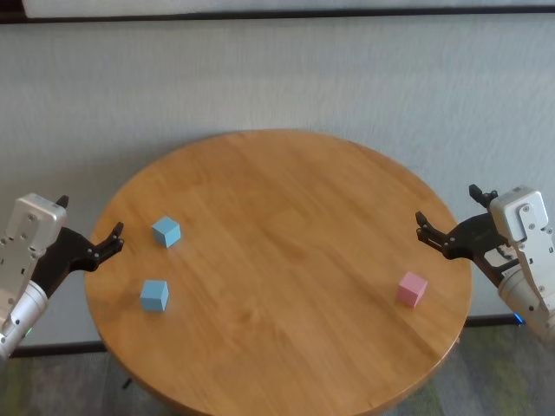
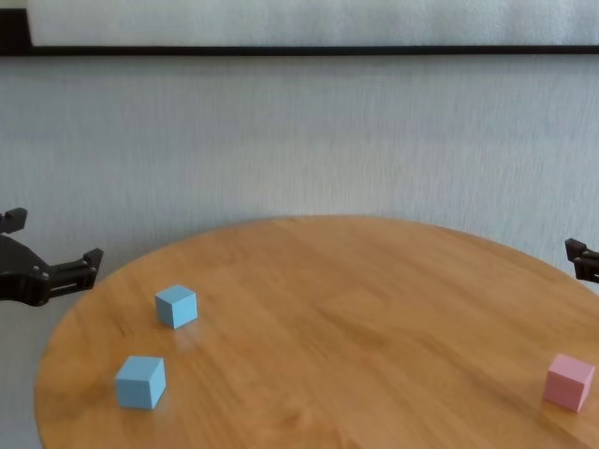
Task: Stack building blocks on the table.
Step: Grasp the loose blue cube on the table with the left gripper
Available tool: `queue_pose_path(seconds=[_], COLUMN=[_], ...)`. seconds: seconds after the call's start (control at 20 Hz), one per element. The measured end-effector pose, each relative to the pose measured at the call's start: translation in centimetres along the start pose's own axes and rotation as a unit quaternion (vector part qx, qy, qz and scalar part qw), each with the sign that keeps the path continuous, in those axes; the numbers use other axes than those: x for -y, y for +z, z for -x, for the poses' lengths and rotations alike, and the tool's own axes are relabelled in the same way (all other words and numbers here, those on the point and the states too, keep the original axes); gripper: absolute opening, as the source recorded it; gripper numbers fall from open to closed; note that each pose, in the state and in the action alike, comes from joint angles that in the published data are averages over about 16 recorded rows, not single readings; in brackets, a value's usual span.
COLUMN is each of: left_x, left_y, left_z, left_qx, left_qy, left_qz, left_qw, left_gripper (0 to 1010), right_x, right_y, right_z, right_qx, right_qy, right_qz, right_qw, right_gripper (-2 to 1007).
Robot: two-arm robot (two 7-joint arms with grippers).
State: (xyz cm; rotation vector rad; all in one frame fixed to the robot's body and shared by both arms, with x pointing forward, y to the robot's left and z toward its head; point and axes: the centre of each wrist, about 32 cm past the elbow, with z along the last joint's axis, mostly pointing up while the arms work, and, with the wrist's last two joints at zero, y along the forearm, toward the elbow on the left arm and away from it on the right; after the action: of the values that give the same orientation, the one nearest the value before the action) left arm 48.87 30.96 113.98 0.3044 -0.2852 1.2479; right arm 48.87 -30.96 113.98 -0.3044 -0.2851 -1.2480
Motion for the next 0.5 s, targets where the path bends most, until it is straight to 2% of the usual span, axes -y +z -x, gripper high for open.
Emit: queue_pose_path(seconds=[0.3,0.5], left_x=[0.0,-0.11], left_y=[0.0,0.26], left_z=[0.0,0.15], left_qx=[0.0,0.002], left_qy=[0.0,-0.011], left_qz=[0.0,-0.004], left_qw=[1.0,0.9999], left_gripper=[1000,1000], right_x=[0.0,0.0], right_y=[0.0,0.0], right_z=[0.0,0.0], right_qx=[0.0,0.0], right_qy=[0.0,0.0], right_qz=[0.0,0.0], right_qw=[1.0,1.0], right_gripper=[1005,1005])
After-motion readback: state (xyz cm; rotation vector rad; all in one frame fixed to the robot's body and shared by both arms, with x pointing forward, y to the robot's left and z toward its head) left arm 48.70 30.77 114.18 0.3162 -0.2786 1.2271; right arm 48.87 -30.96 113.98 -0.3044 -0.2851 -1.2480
